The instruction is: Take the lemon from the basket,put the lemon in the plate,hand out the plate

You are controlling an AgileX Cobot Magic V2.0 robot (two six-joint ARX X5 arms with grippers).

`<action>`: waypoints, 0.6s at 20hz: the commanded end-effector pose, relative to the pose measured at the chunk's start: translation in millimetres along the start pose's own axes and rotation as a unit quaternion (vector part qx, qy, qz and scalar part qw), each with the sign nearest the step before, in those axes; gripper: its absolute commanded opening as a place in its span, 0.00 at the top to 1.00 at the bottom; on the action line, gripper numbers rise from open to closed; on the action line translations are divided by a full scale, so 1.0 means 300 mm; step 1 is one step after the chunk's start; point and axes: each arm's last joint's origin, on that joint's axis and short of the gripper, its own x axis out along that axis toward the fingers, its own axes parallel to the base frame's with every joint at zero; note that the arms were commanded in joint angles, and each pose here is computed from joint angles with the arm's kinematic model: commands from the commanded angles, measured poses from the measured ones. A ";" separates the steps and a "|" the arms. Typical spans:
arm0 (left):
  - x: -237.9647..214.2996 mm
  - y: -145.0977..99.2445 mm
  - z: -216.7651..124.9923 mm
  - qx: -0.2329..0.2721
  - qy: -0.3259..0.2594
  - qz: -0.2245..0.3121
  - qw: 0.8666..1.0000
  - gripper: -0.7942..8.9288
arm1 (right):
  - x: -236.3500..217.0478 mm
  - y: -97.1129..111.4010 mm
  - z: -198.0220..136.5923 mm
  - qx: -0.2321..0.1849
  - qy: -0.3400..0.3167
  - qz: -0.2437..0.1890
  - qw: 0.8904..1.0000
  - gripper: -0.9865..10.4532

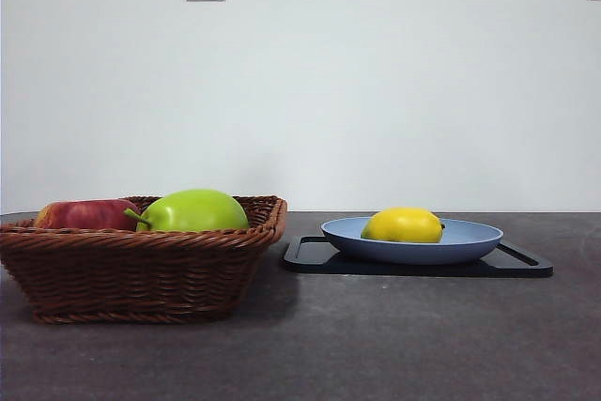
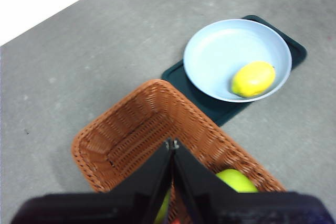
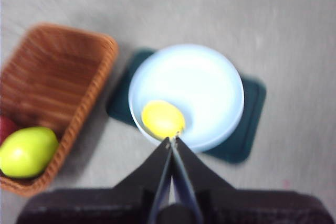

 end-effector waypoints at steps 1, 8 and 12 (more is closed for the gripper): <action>-0.017 0.019 -0.002 0.001 -0.036 -0.002 0.999 0.91 | -0.068 0.024 -0.034 -0.011 -0.067 -0.004 0.998 0.91; -0.063 -0.007 -0.250 -0.001 -0.134 -0.003 0.991 0.91 | -0.129 0.024 -0.260 -0.033 -0.207 -0.008 0.978 0.91; -0.098 -0.046 -0.414 -0.018 -0.177 -0.009 0.984 0.91 | -0.122 0.018 -0.381 -0.027 -0.256 -0.001 0.966 0.91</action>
